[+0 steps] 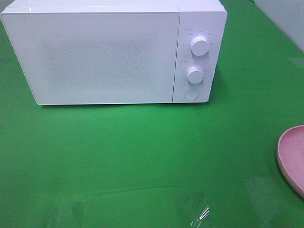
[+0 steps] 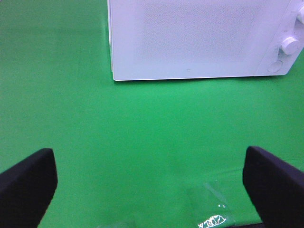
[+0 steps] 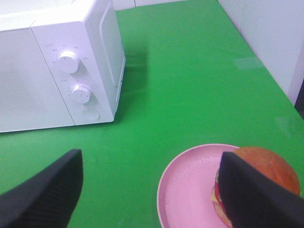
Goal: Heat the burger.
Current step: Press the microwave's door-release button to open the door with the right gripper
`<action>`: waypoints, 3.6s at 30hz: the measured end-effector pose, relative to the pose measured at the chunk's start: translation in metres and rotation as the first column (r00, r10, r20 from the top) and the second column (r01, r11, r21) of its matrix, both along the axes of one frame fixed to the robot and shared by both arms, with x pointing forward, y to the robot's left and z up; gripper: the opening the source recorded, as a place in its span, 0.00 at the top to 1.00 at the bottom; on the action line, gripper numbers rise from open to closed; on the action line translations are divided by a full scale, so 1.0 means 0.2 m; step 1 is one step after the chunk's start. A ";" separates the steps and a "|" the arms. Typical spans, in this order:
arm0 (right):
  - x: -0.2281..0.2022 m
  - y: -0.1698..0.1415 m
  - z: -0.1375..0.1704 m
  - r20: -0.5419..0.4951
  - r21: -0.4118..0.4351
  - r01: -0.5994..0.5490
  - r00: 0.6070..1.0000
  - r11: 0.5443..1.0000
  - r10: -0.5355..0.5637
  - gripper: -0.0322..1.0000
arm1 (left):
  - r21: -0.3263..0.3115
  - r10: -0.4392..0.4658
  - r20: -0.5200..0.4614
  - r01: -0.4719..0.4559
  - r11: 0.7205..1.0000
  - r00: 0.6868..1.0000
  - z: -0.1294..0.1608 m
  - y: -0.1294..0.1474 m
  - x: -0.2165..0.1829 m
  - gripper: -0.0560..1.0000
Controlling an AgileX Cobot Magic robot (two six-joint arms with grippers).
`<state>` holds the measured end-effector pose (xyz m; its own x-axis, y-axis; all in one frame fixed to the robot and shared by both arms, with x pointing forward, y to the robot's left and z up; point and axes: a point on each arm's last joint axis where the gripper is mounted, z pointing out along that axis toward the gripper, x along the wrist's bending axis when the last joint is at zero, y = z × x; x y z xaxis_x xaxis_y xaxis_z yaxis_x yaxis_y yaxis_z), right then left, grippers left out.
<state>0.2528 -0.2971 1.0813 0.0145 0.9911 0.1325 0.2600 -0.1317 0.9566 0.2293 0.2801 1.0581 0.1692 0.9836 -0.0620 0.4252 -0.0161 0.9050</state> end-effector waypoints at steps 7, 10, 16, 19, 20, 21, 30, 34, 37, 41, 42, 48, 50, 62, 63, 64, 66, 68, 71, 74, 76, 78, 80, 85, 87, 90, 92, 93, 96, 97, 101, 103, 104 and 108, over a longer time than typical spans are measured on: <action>0.06 -0.01 0.02 0.005 -0.019 0.011 1.000 1.000 -0.011 0.23 | 0.000 0.000 0.000 0.000 1.000 1.000 0.00 0.00 0.00 0.02; 0.09 -0.01 0.03 0.009 -0.025 0.014 1.000 1.000 -0.014 0.23 | 0.000 0.000 0.000 0.000 1.000 1.000 0.00 0.00 0.00 0.02; 0.13 -0.02 0.04 0.018 -0.072 0.038 0.999 0.997 -0.036 0.23 | 0.000 0.000 0.000 0.000 1.000 1.000 0.00 0.00 0.00 0.02; 0.17 -0.02 0.06 0.031 -0.067 0.040 0.999 0.997 -0.038 0.23 | 0.000 0.000 0.000 0.000 1.000 1.000 0.00 0.00 0.00 0.02; 0.17 -0.02 0.06 0.031 -0.067 0.040 0.999 0.997 -0.038 0.23 | 0.000 0.000 0.000 0.000 1.000 1.000 0.00 0.00 0.00 0.02; 0.20 -0.02 0.06 0.030 -0.068 0.039 0.999 0.997 -0.037 0.23 | 0.000 0.000 0.000 0.000 1.000 1.000 0.00 0.00 0.00 0.02; 0.33 -0.02 0.06 0.001 -0.071 0.030 1.000 0.997 -0.030 0.23 | 0.000 0.000 0.000 0.000 1.000 1.000 0.00 0.00 0.00 0.02; 0.41 -0.02 0.05 -0.023 -0.072 0.025 0.999 0.997 -0.027 0.23 | 0.000 0.000 0.000 0.000 1.000 1.000 0.00 0.00 0.00 0.02; 0.46 -0.02 0.04 -0.039 -0.072 0.022 0.999 0.997 -0.025 0.23 | 0.000 0.000 0.000 0.000 1.000 1.000 0.00 0.00 0.00 0.02; 0.51 -0.02 0.03 -0.051 -0.069 0.020 0.998 0.997 -0.023 0.23 | 0.000 0.000 0.000 0.000 1.000 1.000 0.00 0.00 0.00 0.02; 0.55 -0.01 0.02 -0.063 -0.066 0.018 0.998 0.998 -0.022 0.23 | 0.000 0.000 0.000 0.000 1.000 1.000 0.00 0.00 0.00 0.02; 0.63 -0.01 -0.06 -0.050 -0.065 0.010 0.999 0.998 -0.013 0.23 | 0.000 0.000 0.000 0.000 1.000 1.000 0.00 0.00 0.00 0.02; 0.66 -0.01 -0.11 -0.040 -0.064 0.005 0.999 0.998 -0.008 0.23 | 0.000 0.000 0.000 0.000 1.000 1.000 0.00 0.00 0.00 0.02; 0.81 0.01 -0.27 0.070 -0.055 -0.015 0.997 0.998 0.019 0.23 | 0.000 0.000 0.000 0.000 1.000 1.000 0.00 0.00 0.00 0.02; 0.81 0.01 -0.27 0.070 -0.055 -0.015 0.997 0.998 0.019 0.23 | 0.000 0.000 0.000 0.000 1.000 1.000 0.00 0.00 0.00 0.02; 0.84 0.01 -0.31 0.069 -0.053 -0.018 0.997 0.998 0.022 0.23 | 0.000 0.000 0.000 0.000 1.000 1.000 0.00 0.00 0.00 0.02; 0.86 0.01 -0.32 0.067 -0.052 -0.020 0.997 0.998 0.024 0.23 | 0.000 0.000 0.000 0.000 1.000 1.000 0.00 0.00 0.00 0.02; 0.89 0.01 -0.35 0.063 -0.056 -0.024 0.998 0.998 0.028 0.23 | 0.000 0.000 0.000 0.000 1.000 1.000 0.00 0.00 0.00 0.02; 0.94 0.01 -0.38 0.078 -0.058 -0.009 0.997 0.998 0.013 0.23 | 0.000 0.000 0.000 0.000 1.000 1.000 0.00 0.00 0.00 0.02; 0.94 0.00 -0.40 0.080 -0.056 0.002 0.997 0.998 0.003 0.23 | 0.000 0.000 0.000 0.000 1.000 1.000 0.00 0.00 0.00 0.02; 0.96 0.03 -0.43 0.087 -0.081 0.019 0.996 0.997 -0.012 0.24 | 0.000 0.000 0.000 0.000 1.000 1.000 0.00 0.00 0.00 0.02; 0.96 0.06 -0.43 0.097 -0.108 0.012 0.995 0.994 -0.002 0.24 | 0.000 0.000 0.000 0.000 1.000 1.000 0.00 0.00 0.00 0.02; 0.96 0.07 -0.43 0.105 -0.122 0.008 0.994 0.993 0.005 0.25 | 0.000 0.000 0.000 0.000 1.000 1.000 0.00 0.00 0.00 0.02; 0.97 0.17 -0.44 0.145 -0.170 -0.013 0.989 0.985 0.038 0.25 | 0.000 0.000 0.000 0.000 1.000 1.000 0.00 0.00 0.00 0.02; 0.97 0.19 -0.44 0.152 -0.172 -0.012 0.988 0.985 0.039 0.25 | 0.000 0.000 0.000 0.000 1.000 1.000 0.00 0.00 0.00 0.02; 0.96 0.24 -0.44 0.182 -0.168 0.001 0.983 0.986 0.030 0.25 | 0.000 0.000 0.000 0.000 1.000 1.000 0.00 0.00 0.00 0.02; 0.95 0.28 -0.45 0.191 -0.173 -0.003 0.981 0.985 0.036 0.25 | 0.000 0.000 0.000 0.000 1.000 1.000 0.00 0.00 0.00 0.02; 0.95 0.28 -0.45 0.191 -0.173 -0.003 0.981 0.985 0.036 0.25 | 0.000 0.000 0.000 0.000 1.000 1.000 0.00 0.00 0.00 0.02; 0.94 0.33 -0.47 0.184 -0.186 -0.001 0.982 0.982 0.036 0.25 | 0.000 0.000 0.000 0.000 1.000 1.000 0.00 0.00 0.00 0.02; 0.93 0.36 -0.50 0.173 -0.191 -0.002 0.984 0.982 0.036 0.25 | 0.000 0.000 0.000 0.000 1.000 1.000 0.00 0.00 0.00 0.02; 0.91 0.45 -0.55 0.147 -0.206 -0.021 0.988 0.978 0.052 0.25 | 0.000 0.000 0.000 0.000 1.000 1.000 0.00 0.00 0.00 0.02; 0.90 0.46 -0.56 0.144 -0.206 -0.021 0.988 0.978 0.051 0.25 | 0.000 0.000 0.000 0.000 1.000 1.000 0.00 0.00 0.00 0.02; 0.89 0.50 -0.58 0.143 -0.213 -0.029 0.988 0.977 0.061 0.25 | 0.000 0.000 0.000 0.000 1.000 1.000 0.00 0.00 0.00 0.02; 0.86 0.57 -0.62 0.133 -0.224 -0.038 0.989 0.974 0.069 0.25 | 0.000 0.000 0.000 0.000 1.000 1.000 0.00 0.00 0.00 0.02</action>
<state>0.4250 -0.1840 0.9581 -0.0424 0.9948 -0.0923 0.1233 0.0969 0.9876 0.2293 0.2801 1.0581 0.1692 0.9836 -0.0620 0.4252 -0.0161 0.9050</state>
